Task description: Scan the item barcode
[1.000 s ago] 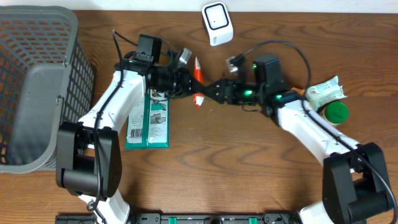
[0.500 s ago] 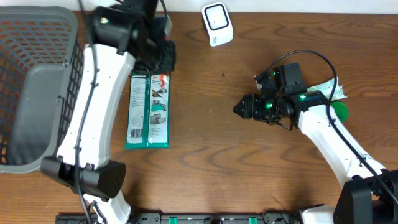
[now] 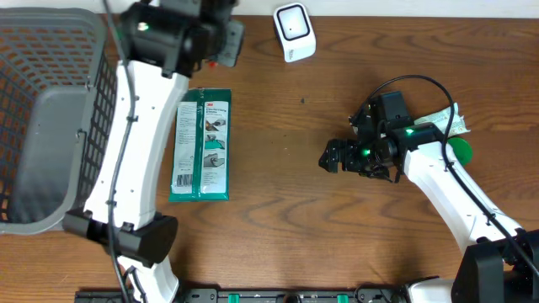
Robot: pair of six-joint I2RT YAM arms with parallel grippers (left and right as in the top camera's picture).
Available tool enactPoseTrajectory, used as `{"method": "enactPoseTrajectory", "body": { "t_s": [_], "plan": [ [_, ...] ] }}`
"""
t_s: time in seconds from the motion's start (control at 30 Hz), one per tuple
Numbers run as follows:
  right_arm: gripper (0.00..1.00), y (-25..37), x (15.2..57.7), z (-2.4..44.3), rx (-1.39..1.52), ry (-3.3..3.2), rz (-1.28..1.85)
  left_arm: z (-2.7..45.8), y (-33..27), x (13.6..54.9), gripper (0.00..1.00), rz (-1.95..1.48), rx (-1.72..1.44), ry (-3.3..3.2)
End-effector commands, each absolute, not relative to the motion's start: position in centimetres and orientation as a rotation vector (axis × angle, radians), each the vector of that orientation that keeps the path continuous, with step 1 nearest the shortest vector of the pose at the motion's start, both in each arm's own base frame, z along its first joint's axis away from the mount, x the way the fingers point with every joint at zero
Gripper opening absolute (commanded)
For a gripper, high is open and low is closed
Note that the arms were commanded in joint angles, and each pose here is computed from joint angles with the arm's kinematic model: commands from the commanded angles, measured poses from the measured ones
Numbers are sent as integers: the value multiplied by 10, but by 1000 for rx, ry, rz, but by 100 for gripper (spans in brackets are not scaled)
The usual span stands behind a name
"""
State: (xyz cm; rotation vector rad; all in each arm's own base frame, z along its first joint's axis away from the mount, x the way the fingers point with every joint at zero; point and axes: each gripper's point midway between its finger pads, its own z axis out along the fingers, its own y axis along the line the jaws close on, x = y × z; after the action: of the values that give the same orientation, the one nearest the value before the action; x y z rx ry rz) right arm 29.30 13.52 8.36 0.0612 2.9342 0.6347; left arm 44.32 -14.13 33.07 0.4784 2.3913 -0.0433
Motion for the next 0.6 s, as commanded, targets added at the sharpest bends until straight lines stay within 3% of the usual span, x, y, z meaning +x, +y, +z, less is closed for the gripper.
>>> {"method": "enactPoseTrajectory", "body": {
  "t_s": [0.0, 0.07, 0.13, 0.4, 0.5, 0.57],
  "plan": [
    [99, 136, 295, 87, 35, 2921, 625, 312, -151, 446, 16, -29, 599, 2412],
    [99, 136, 295, 87, 35, 2921, 625, 307, -151, 440, 17, -46, 577, 2452],
    [99, 136, 295, 87, 35, 2921, 625, 304, -156, 433, 7, -96, 582, 2476],
    [99, 136, 295, 87, 35, 2921, 625, 299, -148, 434, 7, -13, 628, 2480],
    [99, 136, 295, 87, 35, 2921, 625, 281, -150, 426, 17, -37, 658, 2548],
    [99, 136, 295, 87, 35, 2921, 625, 254, -152, 421, 34, -60, 688, 2627]
  ]
}}
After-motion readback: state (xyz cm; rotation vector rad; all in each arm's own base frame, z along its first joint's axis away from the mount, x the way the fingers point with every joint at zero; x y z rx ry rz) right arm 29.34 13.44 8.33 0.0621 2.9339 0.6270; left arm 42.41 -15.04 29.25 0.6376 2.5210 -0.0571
